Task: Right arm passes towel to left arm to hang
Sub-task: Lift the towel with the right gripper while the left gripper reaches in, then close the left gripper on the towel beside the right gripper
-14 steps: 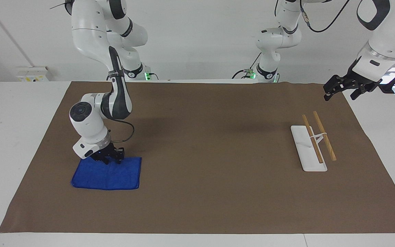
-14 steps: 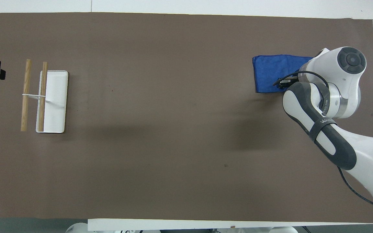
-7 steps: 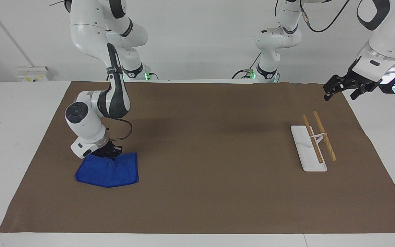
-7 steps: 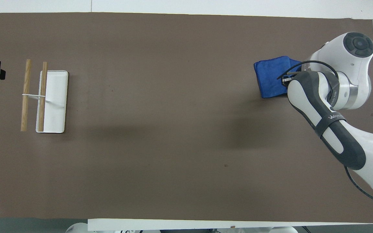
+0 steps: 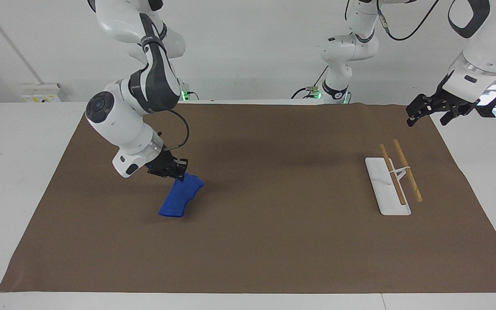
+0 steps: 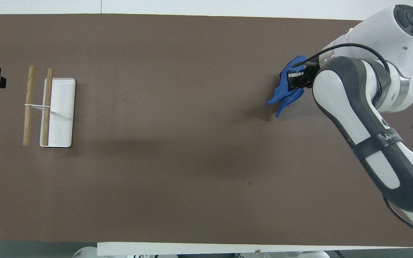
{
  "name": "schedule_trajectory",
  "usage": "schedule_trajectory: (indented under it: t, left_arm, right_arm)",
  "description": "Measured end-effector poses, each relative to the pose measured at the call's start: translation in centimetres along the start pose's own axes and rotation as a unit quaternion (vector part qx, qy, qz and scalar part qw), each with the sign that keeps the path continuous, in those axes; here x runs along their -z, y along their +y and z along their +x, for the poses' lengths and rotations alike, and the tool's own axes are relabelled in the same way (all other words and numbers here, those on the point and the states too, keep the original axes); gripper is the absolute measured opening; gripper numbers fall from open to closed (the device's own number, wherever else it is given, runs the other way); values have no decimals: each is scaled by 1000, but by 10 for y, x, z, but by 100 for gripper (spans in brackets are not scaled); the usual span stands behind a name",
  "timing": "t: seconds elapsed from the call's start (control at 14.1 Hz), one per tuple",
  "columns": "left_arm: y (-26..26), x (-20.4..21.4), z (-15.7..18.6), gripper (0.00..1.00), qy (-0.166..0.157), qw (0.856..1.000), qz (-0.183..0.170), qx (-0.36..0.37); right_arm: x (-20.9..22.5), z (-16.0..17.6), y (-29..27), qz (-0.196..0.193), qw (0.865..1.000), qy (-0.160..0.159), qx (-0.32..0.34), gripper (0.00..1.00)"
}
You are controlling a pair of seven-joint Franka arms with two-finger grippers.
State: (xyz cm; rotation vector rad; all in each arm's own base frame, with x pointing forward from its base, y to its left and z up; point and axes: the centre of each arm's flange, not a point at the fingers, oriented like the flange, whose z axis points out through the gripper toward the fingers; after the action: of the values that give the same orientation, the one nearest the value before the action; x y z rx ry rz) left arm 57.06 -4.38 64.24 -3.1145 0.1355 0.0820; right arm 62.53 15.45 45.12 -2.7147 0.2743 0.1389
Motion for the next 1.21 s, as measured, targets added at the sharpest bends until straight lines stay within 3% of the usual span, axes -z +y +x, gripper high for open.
schedule_trajectory:
  t: [0.14,0.43,0.57,0.71,0.92,1.06,1.21]
  left_arm:
    - [2,-1,-1,100,-3,1000,0,-1]
    - [31,-2,-6,100,-20,1000,2,11]
    - [31,-3,-9,100,-26,999,3,31]
    - [31,-5,-11,100,-25,994,5,107]
    - [52,-36,-12,100,12,969,-22,245]
    - [78,-70,-23,100,26,944,-36,326]
    - [107,-96,-32,100,37,916,-46,397]
  right_arm:
    - [-10,-16,-37,70,994,-34,-81,4]
    - [-32,-55,-132,194,959,-57,-200,4]
    - [-53,-87,-185,224,944,-45,-236,4]
    - [-70,-114,-218,233,936,-45,-262,4]
    - [-76,-124,-228,248,920,-65,-296,4]
    - [-74,-120,-225,262,909,-76,-314,4]
    - [-74,-120,-226,264,908,-78,-317,4]
